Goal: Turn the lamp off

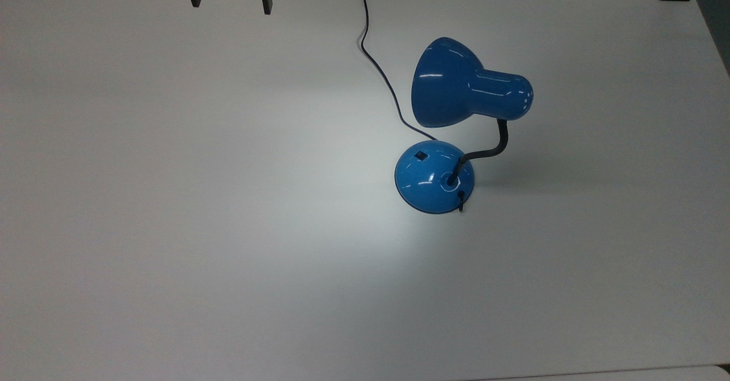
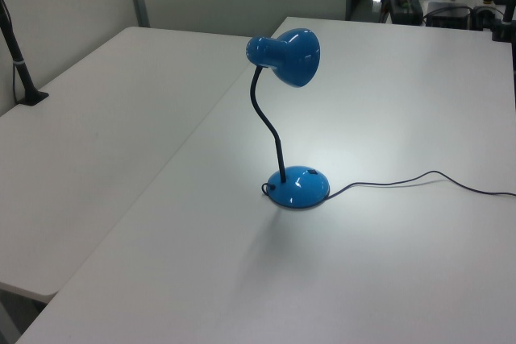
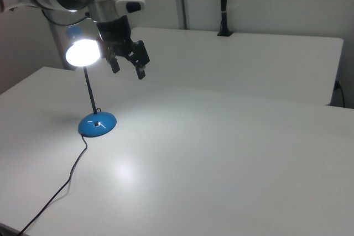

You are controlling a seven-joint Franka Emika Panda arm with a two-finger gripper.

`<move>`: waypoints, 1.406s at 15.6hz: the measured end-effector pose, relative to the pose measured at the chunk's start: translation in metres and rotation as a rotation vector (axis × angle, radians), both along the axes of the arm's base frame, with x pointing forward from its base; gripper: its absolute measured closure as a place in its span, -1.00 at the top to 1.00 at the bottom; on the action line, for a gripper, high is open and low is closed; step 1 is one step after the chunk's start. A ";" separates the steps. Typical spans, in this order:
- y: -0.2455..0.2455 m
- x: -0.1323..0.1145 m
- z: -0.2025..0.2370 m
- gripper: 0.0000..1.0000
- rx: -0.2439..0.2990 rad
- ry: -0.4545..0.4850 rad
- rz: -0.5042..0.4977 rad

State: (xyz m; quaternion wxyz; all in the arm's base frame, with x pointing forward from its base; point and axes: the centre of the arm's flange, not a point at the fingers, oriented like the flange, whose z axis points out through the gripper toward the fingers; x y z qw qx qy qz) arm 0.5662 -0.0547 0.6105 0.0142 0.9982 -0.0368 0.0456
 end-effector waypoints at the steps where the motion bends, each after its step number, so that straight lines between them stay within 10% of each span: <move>1: 0.000 0.000 0.000 1.00 0.000 0.000 0.001; 15: 0.006 0.001 -0.001 1.00 -0.001 0.003 0.024; 22: 0.019 -0.005 -0.030 1.00 -0.001 0.143 0.504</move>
